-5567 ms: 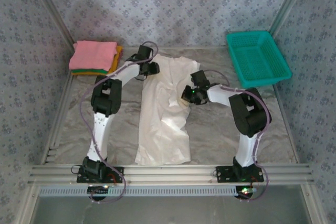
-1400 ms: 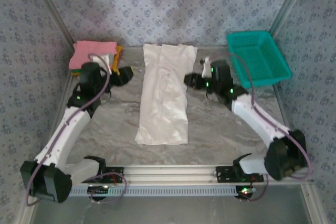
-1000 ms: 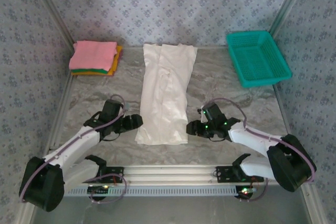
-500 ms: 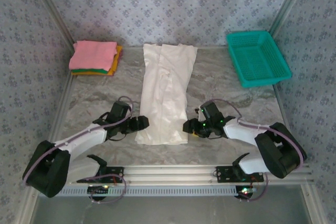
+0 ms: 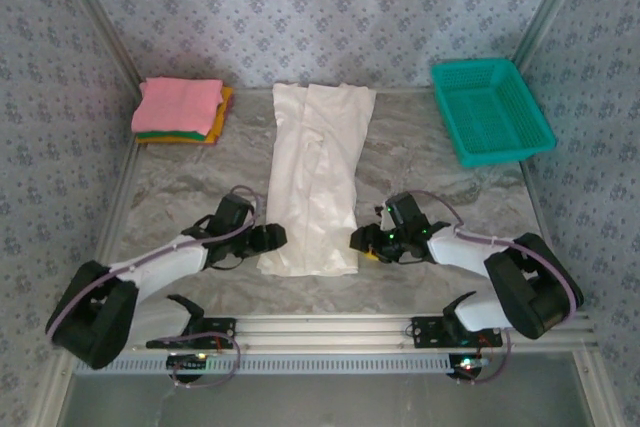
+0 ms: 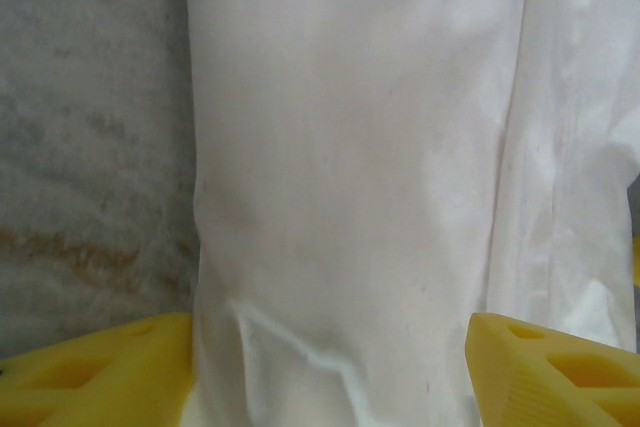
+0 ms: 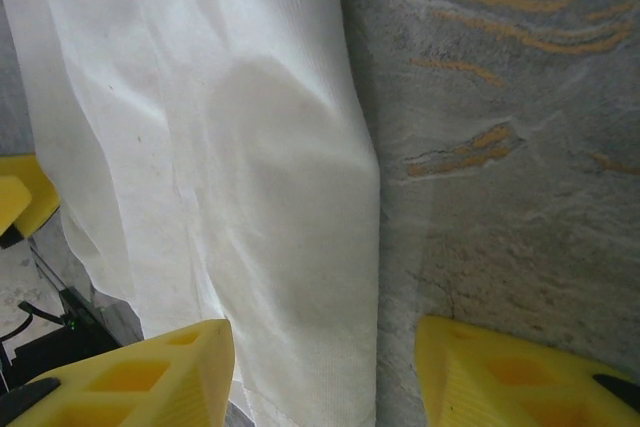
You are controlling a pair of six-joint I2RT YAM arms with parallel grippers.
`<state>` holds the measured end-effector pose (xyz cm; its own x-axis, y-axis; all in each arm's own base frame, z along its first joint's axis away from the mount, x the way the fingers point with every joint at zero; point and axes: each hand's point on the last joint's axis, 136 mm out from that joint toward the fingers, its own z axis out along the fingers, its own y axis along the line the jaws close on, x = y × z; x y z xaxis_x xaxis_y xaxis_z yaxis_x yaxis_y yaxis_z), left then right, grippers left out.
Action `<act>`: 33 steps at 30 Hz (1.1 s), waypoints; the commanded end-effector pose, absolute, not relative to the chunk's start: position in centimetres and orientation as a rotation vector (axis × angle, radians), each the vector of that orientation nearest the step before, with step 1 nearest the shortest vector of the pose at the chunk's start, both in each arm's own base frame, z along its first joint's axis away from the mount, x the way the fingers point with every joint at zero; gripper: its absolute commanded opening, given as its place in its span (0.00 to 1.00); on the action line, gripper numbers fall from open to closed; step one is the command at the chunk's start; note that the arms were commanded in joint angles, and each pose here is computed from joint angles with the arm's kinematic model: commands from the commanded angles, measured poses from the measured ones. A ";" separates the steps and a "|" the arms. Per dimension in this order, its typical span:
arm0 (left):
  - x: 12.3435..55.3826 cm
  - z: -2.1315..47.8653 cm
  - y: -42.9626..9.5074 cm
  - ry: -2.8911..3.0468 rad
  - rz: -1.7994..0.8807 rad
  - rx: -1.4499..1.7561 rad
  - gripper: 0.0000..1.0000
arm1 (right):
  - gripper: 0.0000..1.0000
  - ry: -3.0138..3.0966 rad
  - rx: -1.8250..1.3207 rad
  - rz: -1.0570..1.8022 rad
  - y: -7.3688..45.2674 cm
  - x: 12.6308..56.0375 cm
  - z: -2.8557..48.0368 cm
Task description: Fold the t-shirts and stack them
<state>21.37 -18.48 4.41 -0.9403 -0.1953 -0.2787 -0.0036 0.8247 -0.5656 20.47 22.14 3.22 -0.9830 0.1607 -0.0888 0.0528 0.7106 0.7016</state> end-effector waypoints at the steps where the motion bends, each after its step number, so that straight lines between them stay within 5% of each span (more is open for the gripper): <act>1: 19.9 5.7 -16.7 2.703 -0.748 -0.208 0.71 | 0.53 2.768 0.198 1.077 21.3 20.3 2.9; 20: 17.9 3.8 -17.0 2.704 -0.866 -0.301 0.66 | 0.48 2.828 0.086 1.161 24.1 16.2 3.0; 33: 19.1 4.1 -19.4 2.664 -0.920 -0.236 0.51 | 0.39 2.782 0.053 1.128 24.3 17.0 3.8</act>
<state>17.60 -16.20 2.12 -0.9390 -0.2791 -0.2007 -0.1384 0.8412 -0.5227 16.57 24.05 3.31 -0.9920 0.0860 -0.0925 -0.0033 0.7146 0.6996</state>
